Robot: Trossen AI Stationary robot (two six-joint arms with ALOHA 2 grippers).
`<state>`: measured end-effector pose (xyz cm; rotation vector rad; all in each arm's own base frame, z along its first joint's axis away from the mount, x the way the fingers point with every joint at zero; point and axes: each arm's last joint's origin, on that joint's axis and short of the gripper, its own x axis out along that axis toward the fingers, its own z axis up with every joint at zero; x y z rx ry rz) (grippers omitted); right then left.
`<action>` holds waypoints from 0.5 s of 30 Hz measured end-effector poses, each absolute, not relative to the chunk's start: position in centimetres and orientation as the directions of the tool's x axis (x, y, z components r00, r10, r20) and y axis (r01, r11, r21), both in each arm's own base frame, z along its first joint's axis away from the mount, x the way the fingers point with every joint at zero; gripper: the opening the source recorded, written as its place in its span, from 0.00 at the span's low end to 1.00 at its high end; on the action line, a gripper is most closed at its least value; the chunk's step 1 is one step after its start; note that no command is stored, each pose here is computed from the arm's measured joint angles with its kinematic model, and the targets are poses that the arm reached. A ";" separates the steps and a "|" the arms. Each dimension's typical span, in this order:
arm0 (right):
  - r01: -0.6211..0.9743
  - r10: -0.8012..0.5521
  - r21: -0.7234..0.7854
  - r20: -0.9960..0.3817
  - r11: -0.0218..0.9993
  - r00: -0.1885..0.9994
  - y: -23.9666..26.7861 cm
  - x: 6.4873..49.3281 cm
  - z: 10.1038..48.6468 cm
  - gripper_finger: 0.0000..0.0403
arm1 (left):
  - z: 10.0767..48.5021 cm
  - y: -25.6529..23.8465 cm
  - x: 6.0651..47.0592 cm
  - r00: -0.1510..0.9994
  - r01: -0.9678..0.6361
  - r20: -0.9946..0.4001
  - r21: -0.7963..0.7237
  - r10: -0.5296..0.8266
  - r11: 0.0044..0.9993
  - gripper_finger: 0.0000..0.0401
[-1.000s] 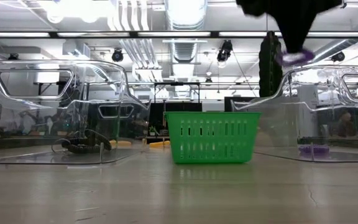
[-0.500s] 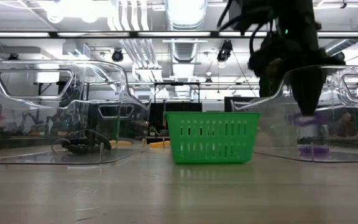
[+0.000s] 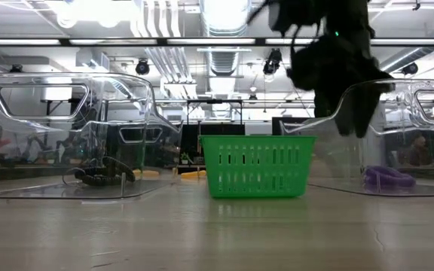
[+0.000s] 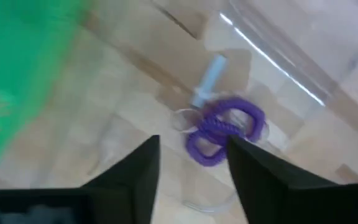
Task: Sort spring keychains
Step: Put the violet spring keychain into the right transparent bin
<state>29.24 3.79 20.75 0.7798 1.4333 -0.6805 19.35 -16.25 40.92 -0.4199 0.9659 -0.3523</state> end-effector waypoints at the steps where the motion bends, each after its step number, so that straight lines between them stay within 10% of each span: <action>1: 0.795 0.049 0.074 -0.997 0.601 0.056 3.8 29.5 21.3 0.49 | 40.6 -16.6 19.3 0.526 0.104 -0.718 -0.478 -0.456 0.872 0.34; 15: 0.669 0.070 0.290 -0.939 0.684 0.336 4.6 32.7 29.9 0.59 | 27.7 -20.7 20.2 0.348 -0.098 -0.883 -0.369 -0.316 0.924 0.34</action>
